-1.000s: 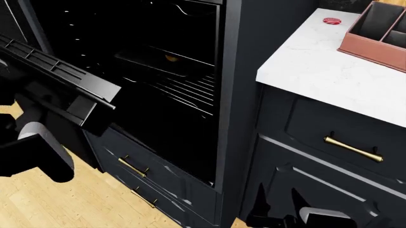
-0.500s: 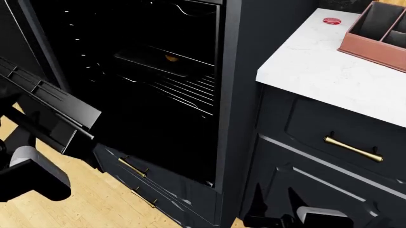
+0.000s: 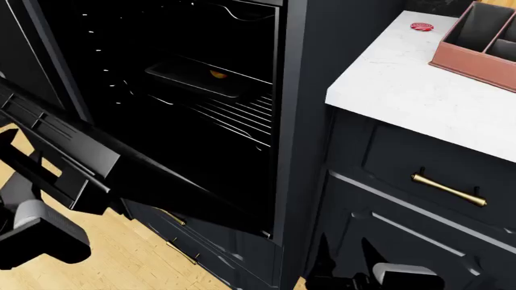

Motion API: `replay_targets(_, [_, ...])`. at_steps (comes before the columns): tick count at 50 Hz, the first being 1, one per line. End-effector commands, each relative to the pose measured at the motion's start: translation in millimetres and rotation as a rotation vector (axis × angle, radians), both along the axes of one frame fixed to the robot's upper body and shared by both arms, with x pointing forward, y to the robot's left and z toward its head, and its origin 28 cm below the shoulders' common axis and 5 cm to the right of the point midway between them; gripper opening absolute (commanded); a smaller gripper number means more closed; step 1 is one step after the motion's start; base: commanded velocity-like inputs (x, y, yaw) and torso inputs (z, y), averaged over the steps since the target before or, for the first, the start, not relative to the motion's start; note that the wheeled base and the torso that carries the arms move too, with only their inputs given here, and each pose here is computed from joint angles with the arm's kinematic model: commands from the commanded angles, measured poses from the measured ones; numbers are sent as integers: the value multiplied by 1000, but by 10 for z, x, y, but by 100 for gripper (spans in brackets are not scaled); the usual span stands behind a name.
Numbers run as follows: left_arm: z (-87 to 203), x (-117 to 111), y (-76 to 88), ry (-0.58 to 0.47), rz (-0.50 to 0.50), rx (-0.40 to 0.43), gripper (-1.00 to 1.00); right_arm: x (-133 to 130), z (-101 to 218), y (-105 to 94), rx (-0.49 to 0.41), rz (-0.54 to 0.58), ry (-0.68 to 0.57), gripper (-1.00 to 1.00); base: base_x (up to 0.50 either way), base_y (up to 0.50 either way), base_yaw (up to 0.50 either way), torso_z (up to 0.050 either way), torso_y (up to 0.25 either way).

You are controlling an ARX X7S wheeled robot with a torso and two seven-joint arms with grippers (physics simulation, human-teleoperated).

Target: Open the oven door

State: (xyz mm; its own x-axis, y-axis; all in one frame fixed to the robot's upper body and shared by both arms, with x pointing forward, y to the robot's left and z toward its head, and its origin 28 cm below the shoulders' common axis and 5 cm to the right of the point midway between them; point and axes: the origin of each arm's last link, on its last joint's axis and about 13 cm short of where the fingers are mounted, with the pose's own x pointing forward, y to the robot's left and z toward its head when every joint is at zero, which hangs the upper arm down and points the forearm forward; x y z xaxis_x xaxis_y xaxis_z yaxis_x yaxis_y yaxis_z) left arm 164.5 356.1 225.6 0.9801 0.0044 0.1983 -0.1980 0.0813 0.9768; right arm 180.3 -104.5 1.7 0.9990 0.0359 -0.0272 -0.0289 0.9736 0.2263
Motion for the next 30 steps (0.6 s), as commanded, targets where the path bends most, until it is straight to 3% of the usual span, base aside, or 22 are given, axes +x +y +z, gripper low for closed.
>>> replay_targets(1, [-533,-539,-293,292,-114,-91,-100,-9,0,19,1,8,-1,100,6,-10,3,0,11])
replay_targets(30, [-870,-1032,-294,370,-72,-104,-100,-4,-32,73,6,41,3,100,1,-10,1,0,2])
